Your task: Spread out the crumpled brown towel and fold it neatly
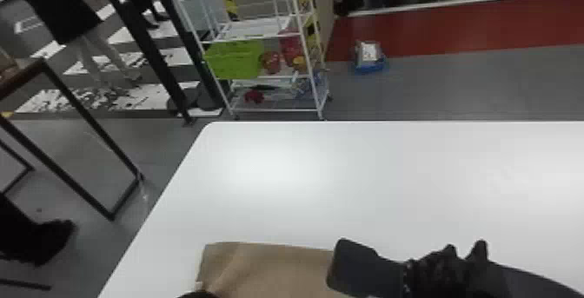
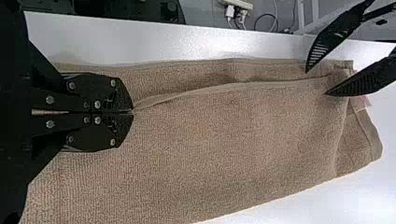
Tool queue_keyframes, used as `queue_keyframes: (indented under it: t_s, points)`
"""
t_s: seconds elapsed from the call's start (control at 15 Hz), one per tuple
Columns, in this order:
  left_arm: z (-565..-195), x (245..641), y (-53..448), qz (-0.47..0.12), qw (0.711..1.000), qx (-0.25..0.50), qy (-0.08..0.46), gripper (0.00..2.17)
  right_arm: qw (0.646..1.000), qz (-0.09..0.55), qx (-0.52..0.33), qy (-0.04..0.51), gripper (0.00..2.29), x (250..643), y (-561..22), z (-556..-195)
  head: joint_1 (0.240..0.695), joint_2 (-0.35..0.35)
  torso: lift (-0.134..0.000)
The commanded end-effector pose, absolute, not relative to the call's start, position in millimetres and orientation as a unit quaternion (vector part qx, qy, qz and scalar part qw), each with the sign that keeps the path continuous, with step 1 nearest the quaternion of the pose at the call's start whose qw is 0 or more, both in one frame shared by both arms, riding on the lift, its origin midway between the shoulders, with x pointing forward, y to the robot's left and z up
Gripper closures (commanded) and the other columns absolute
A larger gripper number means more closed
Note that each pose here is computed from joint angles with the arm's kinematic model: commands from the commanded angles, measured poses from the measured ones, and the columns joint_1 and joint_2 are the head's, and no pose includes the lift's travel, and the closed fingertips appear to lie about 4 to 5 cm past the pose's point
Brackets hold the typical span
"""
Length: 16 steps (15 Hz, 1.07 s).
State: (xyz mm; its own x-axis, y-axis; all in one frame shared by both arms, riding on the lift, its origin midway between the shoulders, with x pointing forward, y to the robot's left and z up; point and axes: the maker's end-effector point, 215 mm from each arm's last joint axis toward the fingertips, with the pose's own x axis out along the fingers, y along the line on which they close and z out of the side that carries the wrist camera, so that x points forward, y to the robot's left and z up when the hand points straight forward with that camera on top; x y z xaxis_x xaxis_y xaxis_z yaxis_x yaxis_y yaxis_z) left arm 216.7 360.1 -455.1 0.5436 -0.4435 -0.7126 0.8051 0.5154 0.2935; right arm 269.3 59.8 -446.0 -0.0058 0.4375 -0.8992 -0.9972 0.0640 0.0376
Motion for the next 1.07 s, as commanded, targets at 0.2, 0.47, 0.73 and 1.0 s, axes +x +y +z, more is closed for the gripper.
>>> queue_keyframes:
  t_s: [0.2,0.47,0.73,1.0]
  points:
    - [-454,219,371,-0.375,0.819,0.319,0.294,0.73,0.608,0.589,-0.349,0.402,1.32,269,59,-446,0.695,0.350,-0.122]
    - [-453,221,374,-0.373,0.819,0.318,0.298,1.33,0.608,0.589,-0.348,0.403,1.32,269,58,-447,0.695,0.350,-0.122]
    - [-442,223,381,-0.370,0.819,0.323,0.296,1.33,0.606,0.590,-0.350,0.403,1.32,267,57,-448,0.695,0.350,-0.122]
    - [-426,224,387,-0.365,0.822,0.328,0.289,1.41,0.611,0.594,-0.347,0.392,1.32,268,58,-439,0.695,0.350,-0.122]
